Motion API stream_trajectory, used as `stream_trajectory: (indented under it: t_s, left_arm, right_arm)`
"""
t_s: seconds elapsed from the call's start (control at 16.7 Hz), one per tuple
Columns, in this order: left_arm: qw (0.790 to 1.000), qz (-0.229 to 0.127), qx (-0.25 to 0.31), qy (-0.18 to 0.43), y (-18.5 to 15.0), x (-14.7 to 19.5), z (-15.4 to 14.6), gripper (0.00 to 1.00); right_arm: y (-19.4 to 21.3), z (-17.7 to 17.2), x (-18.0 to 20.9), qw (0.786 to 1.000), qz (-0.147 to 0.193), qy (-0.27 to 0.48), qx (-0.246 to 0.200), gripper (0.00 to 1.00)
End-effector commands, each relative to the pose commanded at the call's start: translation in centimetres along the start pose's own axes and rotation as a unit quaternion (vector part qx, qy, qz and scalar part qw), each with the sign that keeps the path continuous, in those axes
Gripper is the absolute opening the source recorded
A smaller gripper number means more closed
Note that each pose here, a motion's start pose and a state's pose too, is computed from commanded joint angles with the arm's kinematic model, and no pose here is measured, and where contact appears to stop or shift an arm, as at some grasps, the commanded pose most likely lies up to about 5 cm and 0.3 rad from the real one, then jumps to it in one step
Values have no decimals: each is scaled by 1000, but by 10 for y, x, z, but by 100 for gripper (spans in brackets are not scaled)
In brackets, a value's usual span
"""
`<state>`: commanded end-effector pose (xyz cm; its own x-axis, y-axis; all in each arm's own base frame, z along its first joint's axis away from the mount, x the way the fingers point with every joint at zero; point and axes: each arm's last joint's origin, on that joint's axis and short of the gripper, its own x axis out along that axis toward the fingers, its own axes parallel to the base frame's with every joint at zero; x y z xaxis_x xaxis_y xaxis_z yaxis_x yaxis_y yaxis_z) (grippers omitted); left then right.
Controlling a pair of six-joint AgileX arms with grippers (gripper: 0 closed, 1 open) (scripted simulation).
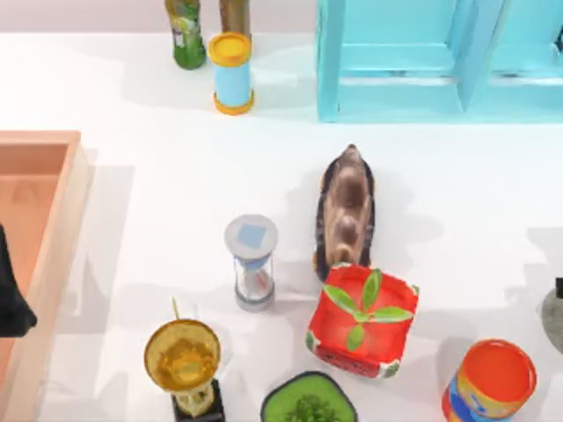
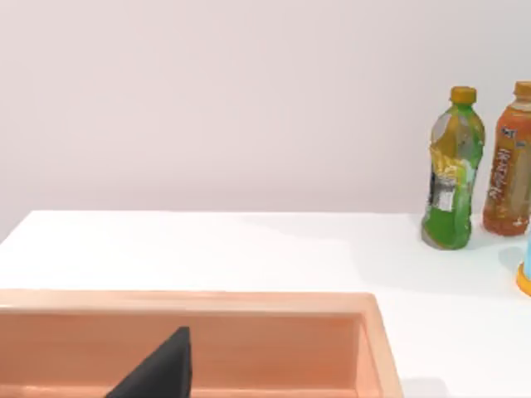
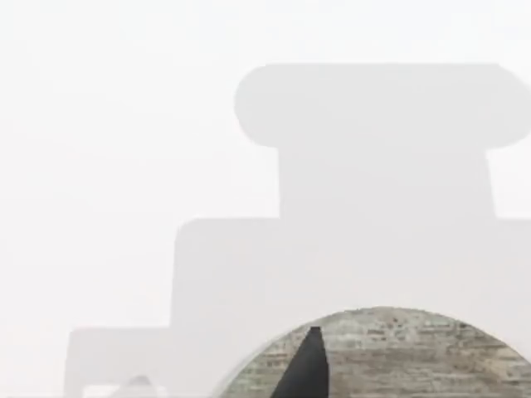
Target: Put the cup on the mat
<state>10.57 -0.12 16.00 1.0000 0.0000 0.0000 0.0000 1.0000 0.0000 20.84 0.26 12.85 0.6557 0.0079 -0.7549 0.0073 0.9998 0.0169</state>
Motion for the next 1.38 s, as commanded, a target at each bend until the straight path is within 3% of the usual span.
stream_trajectory:
  t_s: [0.36,1.14,1.38]
  left_arm:
    - [1000,0,0,0,0,0,0,100]
    - [1000,0,0,0,0,0,0,100]
    - [1000,0,0,0,0,0,0,100]
  right_arm:
    - [0,-4,4,1000,0,1,0,0]
    - [0,-4,4,1000,0,1,0,98]
    - [0,-4,4,1000,0,1,0,100]
